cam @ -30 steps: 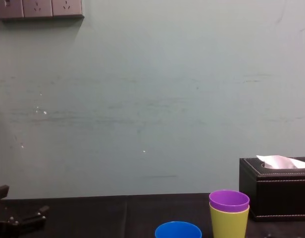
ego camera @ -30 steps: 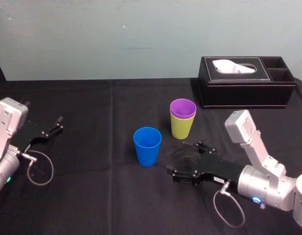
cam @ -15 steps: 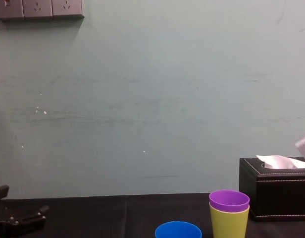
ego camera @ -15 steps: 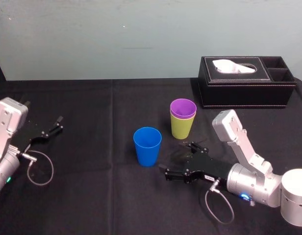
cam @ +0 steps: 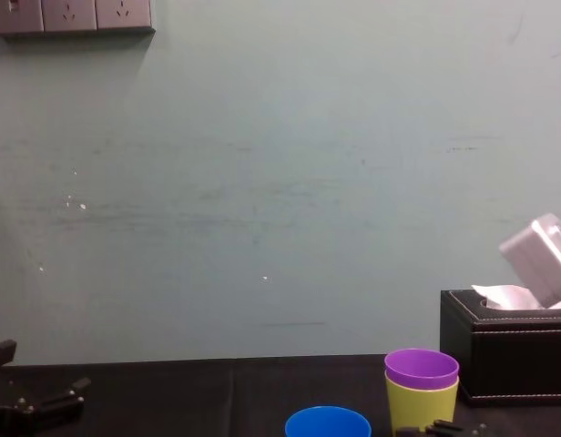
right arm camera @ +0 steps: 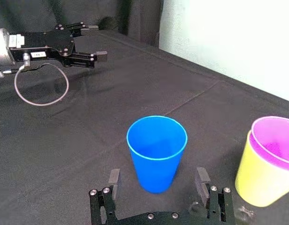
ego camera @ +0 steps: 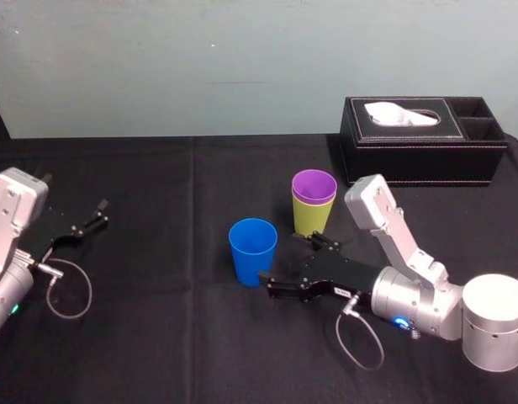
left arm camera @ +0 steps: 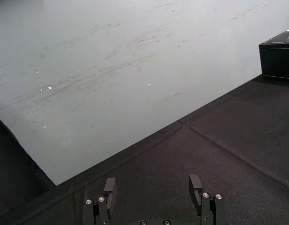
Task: Stack the three plastic cups sequentially using one hand.
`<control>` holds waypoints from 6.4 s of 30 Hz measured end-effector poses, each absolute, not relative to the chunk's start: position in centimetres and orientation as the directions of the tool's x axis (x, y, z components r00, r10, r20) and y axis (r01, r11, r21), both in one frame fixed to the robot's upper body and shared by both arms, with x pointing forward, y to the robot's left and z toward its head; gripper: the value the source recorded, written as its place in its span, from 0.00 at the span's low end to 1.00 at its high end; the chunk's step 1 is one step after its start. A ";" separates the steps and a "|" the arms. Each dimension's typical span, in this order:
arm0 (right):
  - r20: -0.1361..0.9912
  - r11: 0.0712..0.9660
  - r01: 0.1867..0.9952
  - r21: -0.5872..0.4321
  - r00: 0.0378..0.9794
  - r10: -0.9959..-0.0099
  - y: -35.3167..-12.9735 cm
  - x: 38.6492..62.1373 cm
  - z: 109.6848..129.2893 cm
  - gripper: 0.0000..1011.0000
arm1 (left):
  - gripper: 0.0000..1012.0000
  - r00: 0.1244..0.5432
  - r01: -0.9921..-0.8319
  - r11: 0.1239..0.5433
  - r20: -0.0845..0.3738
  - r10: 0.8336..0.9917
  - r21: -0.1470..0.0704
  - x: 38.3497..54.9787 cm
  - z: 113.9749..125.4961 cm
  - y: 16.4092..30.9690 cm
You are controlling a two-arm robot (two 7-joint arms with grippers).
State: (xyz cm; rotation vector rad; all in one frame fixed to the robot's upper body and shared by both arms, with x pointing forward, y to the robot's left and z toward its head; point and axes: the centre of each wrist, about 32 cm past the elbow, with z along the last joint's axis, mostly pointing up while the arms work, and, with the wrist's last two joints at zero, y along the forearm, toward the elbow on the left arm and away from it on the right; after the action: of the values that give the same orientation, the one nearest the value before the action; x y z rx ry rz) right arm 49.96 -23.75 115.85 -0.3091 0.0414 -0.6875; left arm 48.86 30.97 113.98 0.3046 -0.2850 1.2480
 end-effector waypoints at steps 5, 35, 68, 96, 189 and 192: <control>0.062 0.732 0.613 -0.297 0.777 -0.626 -23.2 50.4 115.8 0.99 | 1.00 0.292 -0.955 0.287 0.374 0.880 0.070 48.9 114.0 31.0; 0.057 0.735 0.605 -0.306 0.782 -0.621 -21.5 52.7 115.7 0.99 | 1.00 0.292 -0.955 0.287 0.374 0.880 0.070 48.9 114.0 31.0; 0.063 0.739 0.601 -0.303 0.787 -0.614 -21.0 53.0 115.6 0.73 | 1.00 0.292 -0.955 0.287 0.374 0.880 0.070 48.9 114.0 31.0; 0.107 0.721 0.649 -0.241 0.756 -0.645 -22.7 51.2 120.4 0.71 | 1.00 0.292 -0.955 0.287 0.374 0.880 0.070 48.9 114.0 31.0; 0.083 0.584 0.776 -0.238 0.615 -0.784 -26.3 56.2 121.8 0.76 | 1.00 0.292 -0.955 0.287 0.374 0.880 0.070 48.9 114.0 31.0; 0.083 0.584 0.776 -0.237 0.615 -0.784 -26.3 56.2 121.8 0.84 | 1.00 0.292 -0.955 0.287 0.374 0.880 0.070 48.9 114.0 31.0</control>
State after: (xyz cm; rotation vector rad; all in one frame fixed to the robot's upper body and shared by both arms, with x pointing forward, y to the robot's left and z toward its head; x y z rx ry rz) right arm 56.20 -26.34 121.82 -0.2614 0.0319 -0.9104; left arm 48.86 30.97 113.98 0.3045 -0.2851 1.2480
